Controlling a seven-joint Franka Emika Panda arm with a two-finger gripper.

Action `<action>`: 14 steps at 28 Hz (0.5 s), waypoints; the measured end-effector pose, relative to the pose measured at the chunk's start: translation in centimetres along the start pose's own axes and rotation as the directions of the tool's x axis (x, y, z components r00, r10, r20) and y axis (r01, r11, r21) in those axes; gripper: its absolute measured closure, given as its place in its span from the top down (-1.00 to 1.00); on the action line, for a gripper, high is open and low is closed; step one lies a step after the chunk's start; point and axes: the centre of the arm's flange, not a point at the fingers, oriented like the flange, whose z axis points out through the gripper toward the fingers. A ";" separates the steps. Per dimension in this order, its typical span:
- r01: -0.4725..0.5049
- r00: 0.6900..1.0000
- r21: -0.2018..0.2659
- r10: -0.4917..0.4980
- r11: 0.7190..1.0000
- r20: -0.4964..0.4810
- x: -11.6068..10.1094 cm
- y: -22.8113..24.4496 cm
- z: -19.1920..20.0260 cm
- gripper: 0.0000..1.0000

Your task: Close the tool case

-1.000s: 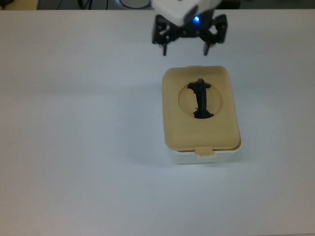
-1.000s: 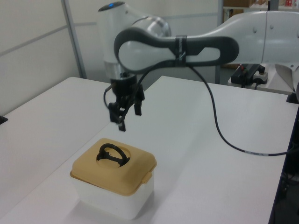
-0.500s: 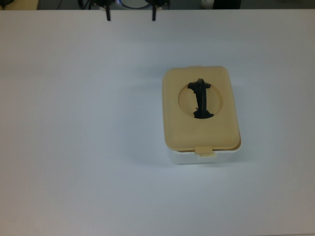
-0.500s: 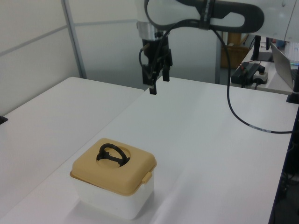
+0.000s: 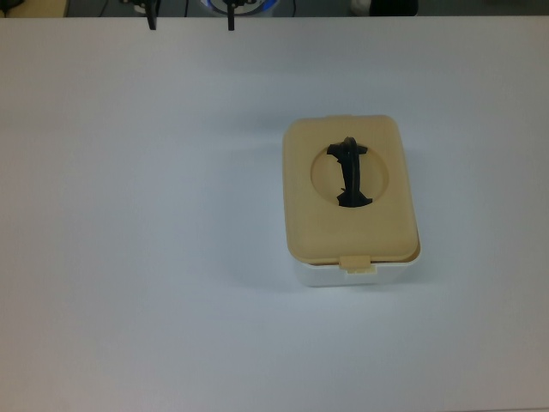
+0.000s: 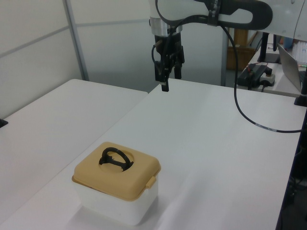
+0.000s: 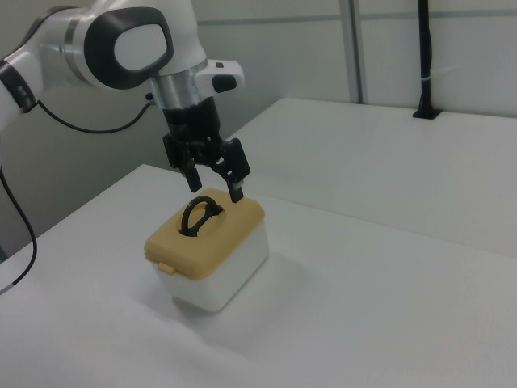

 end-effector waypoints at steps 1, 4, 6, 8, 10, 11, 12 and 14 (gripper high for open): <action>-0.002 1.000 0.000 0.002 1.000 0.000 0.0 0.2 0.0 1.00; -0.009 1.000 0.000 0.009 1.000 0.002 -0.1 0.8 0.1 1.00; -0.012 1.000 0.000 0.012 1.000 0.003 -0.1 1.0 0.1 1.00; -0.013 1.000 0.001 0.013 1.000 0.005 -0.1 1.1 0.2 1.00; -0.014 1.000 0.001 0.014 1.000 0.008 -0.1 1.1 0.4 1.00; -0.014 1.000 0.001 0.014 1.000 0.009 -0.1 1.1 0.4 1.00; -0.014 1.000 0.001 0.014 1.000 0.010 0.0 1.1 0.5 1.00; -0.016 1.000 0.001 0.016 1.000 0.011 -0.1 1.2 0.5 1.00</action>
